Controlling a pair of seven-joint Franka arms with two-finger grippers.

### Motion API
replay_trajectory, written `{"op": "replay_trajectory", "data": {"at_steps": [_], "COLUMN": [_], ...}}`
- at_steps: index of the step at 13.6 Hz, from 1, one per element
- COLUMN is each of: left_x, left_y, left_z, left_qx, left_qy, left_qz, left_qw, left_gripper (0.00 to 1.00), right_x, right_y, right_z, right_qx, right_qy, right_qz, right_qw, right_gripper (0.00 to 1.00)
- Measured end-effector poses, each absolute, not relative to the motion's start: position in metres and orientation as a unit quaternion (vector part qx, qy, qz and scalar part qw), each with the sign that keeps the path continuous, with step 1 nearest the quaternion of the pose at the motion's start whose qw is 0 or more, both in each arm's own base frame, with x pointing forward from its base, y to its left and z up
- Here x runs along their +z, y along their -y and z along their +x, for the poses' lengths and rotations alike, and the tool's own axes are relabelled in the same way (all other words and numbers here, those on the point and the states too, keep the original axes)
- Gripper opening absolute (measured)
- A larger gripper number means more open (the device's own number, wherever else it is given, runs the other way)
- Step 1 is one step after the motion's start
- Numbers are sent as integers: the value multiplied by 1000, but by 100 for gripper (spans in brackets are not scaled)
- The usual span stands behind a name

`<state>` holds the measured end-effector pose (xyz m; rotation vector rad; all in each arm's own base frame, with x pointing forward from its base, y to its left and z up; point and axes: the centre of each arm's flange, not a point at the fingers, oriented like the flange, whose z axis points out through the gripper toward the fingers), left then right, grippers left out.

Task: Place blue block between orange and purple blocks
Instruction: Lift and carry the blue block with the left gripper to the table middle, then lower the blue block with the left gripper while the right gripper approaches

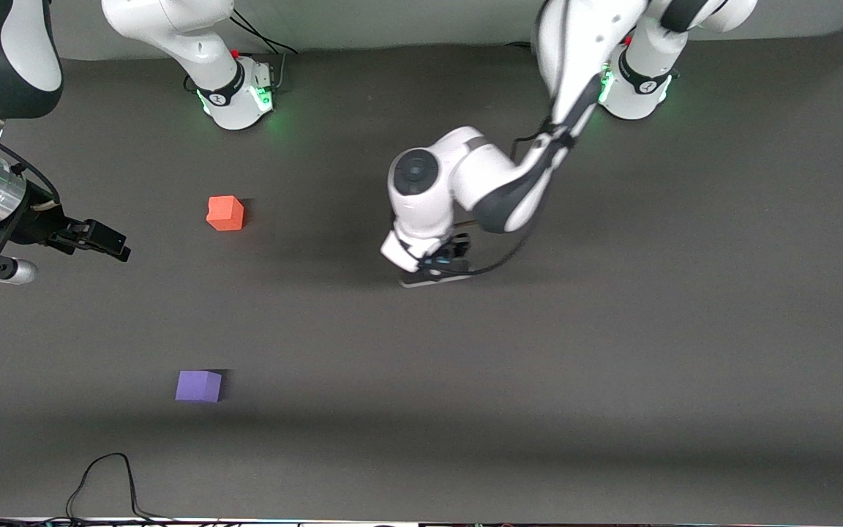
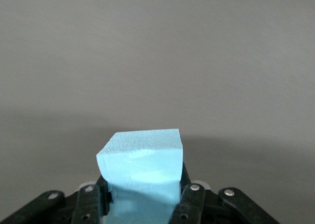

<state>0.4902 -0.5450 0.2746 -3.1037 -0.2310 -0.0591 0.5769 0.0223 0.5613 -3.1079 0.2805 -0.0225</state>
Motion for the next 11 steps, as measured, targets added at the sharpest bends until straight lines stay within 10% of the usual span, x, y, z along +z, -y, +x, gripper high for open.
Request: {"op": "replay_trajectory", "data": {"at_steps": [9, 11], "left_x": [203, 203], "left_y": [590, 590], "left_z": [462, 463], "left_qx": [-37, -41], "left_qy": [48, 46], "left_qz": [-998, -998], "left_qw": [-20, -18], "left_gripper": [55, 70], "right_x": [561, 561], "right_y": [-22, -22], "right_z": [577, 577], "right_qx": [-7, -7], "right_qy": [-90, -90], "right_qz": [-996, -996], "right_qw": [10, 10], "right_gripper": [100, 100]}}
